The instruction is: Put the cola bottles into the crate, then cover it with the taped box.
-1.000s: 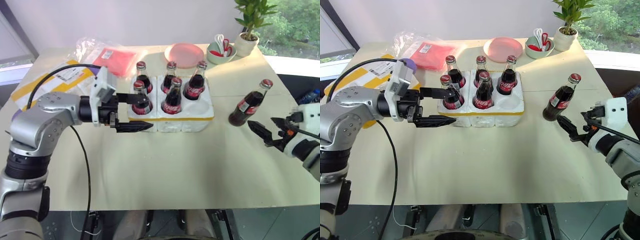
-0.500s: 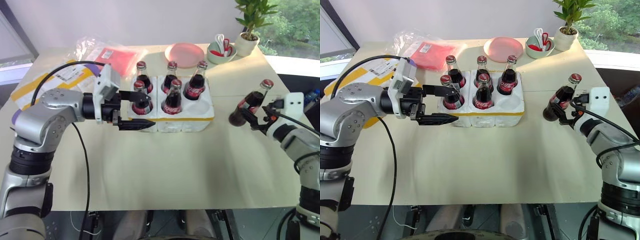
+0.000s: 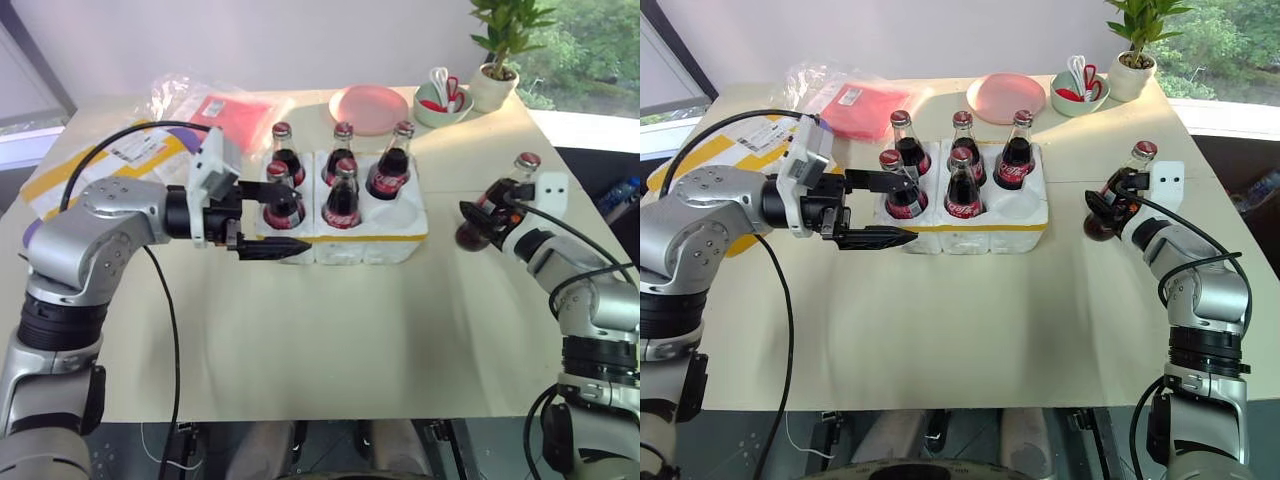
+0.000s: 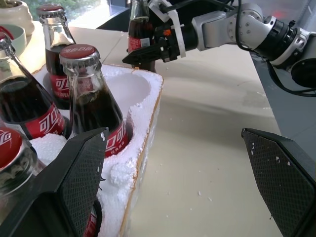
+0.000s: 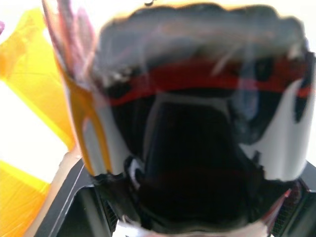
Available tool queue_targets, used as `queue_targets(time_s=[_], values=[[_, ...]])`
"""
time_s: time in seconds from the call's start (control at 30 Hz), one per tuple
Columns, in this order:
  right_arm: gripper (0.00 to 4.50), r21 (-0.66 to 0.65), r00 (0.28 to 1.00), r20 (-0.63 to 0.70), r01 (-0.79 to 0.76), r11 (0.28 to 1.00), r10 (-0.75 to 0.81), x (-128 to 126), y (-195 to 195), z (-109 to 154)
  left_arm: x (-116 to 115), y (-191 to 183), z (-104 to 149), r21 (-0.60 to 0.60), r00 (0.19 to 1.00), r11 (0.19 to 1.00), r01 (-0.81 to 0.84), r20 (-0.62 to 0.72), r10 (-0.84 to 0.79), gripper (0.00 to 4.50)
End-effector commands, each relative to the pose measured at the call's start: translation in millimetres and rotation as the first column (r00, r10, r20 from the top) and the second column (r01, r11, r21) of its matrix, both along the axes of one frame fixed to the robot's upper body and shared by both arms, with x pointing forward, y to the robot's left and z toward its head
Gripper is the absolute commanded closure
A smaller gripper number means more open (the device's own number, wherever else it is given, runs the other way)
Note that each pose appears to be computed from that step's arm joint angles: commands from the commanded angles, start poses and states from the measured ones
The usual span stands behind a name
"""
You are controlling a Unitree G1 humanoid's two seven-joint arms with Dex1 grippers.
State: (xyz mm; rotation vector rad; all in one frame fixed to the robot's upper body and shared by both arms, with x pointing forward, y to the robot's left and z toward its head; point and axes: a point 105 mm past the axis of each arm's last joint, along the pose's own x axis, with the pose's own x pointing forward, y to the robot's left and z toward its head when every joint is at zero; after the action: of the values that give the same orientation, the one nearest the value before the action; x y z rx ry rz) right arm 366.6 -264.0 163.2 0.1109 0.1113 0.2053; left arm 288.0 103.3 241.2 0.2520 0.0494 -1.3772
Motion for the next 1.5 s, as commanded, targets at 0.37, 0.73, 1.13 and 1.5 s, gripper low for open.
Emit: queue_targets(time_s=[0.37,0.73,1.13,1.5], values=[[1.62,0.085,0.789,0.434,-0.516,0.852,0.435,-45.8,102.8,128.3,-4.7,-2.1,11.1,-0.020,0.998,1.000,0.017,0.056,-0.016,0.00],[1.62,-0.095,0.792,0.258,-0.550,0.830,0.554,-26.2,125.7,80.1,-6.5,1.8,13.4,-0.023,0.998,1.000,-0.001,0.063,0.002,0.00],[0.58,-0.213,0.867,0.050,-0.476,0.853,0.496,7.9,128.9,19.9,-8.3,4.2,12.3,-0.025,0.997,0.999,-0.031,0.066,0.033,0.00],[0.05,-0.150,0.780,0.170,-0.584,0.798,0.602,-38.3,113.4,81.8,-17.3,42.6,11.2,0.018,0.971,0.975,-0.221,0.100,0.218,0.00]])
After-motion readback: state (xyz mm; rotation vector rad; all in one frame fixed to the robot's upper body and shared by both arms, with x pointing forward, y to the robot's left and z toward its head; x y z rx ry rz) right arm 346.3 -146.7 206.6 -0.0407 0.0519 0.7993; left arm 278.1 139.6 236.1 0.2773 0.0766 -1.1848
